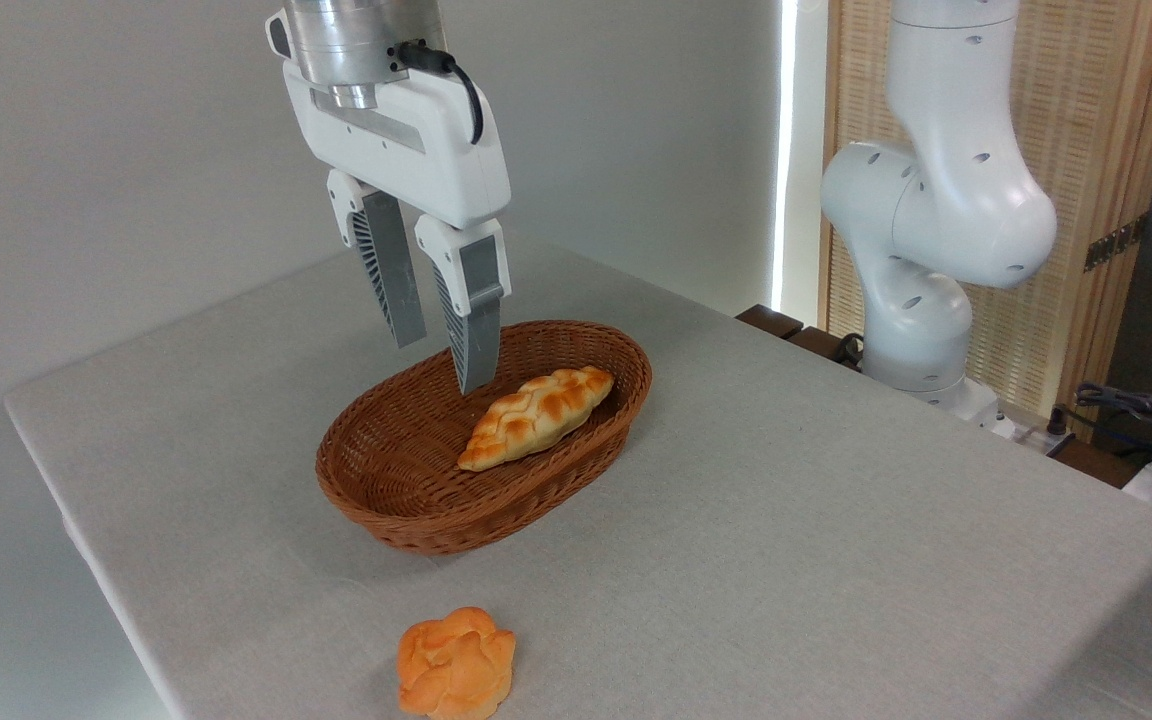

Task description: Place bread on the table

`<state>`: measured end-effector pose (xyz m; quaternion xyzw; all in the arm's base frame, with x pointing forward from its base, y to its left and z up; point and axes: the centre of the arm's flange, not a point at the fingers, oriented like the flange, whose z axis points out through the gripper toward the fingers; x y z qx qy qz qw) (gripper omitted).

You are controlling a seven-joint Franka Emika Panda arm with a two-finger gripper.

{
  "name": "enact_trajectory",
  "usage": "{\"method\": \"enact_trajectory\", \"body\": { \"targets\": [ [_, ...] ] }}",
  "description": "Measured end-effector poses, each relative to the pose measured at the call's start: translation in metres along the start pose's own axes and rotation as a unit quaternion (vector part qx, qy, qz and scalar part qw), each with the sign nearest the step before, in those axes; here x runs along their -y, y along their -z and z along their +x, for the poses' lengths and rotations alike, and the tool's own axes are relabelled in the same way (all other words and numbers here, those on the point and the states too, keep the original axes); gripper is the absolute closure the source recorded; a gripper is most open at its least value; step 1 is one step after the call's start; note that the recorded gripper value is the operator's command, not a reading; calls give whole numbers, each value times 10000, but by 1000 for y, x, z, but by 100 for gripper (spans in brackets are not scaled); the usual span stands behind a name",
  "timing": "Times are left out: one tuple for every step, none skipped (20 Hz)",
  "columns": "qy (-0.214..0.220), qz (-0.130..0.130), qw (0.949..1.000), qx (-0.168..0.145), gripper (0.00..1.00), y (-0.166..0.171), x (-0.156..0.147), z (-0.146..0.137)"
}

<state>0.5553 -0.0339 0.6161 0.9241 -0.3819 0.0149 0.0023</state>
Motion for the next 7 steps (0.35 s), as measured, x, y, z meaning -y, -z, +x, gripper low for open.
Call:
{"method": "enact_trajectory", "body": {
  "targets": [
    [9,0,10000,1,0,0,1,-1],
    [13,-1,10000,1,0,0,1,-1],
    [13,-1,10000,1,0,0,1,-1],
    [13,-1,10000,2,0,0,1,-1],
    [13,-1,10000,2,0,0,1,-1],
    [14,-1,10000,2,0,0,1,-1],
    [15,-1,10000,2,0,0,1,-1]
  ]
}}
